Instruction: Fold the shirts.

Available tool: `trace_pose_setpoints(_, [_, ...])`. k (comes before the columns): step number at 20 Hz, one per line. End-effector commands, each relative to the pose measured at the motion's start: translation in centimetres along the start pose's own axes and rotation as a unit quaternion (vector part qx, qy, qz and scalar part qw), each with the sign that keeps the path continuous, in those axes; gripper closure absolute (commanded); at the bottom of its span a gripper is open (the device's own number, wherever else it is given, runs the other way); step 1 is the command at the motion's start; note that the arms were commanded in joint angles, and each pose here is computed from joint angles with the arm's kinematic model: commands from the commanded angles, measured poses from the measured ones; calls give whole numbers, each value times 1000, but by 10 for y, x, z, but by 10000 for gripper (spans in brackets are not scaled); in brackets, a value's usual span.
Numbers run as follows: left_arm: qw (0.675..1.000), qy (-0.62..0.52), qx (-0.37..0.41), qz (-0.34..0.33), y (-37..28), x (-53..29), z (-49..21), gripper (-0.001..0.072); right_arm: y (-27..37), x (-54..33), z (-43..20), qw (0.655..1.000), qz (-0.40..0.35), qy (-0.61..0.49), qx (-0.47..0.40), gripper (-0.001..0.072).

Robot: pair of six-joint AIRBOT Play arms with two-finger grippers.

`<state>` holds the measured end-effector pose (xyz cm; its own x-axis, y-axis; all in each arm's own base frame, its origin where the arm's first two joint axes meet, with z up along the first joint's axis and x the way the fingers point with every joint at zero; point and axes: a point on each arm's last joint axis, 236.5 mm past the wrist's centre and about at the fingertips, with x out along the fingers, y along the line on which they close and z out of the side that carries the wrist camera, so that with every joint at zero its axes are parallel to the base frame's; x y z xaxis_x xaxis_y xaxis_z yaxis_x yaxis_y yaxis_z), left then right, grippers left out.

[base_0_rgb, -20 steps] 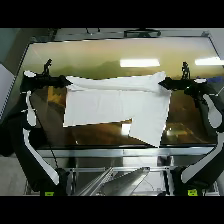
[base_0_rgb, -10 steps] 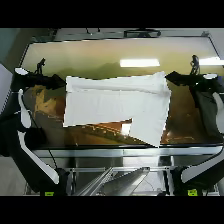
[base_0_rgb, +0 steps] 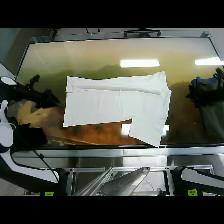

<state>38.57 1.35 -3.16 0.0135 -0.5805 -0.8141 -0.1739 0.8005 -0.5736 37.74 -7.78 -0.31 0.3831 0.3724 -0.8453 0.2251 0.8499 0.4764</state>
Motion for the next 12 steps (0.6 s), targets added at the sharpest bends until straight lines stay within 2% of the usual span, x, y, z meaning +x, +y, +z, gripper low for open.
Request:
trace_pose_setpoints(1, [996,7,-35,76,48,35,-58,423,-20,1,-79,995,-18,43,85,181])
trace_pose_setpoints(7, [994,-17,-58,91,71,83,-71,422,-12,29,-133,990,14,75,116,181])
trace_pose_setpoints(12, [1000,-8,4,22,22,104,-50,424,11,45,-145,988,74,72,114,184])
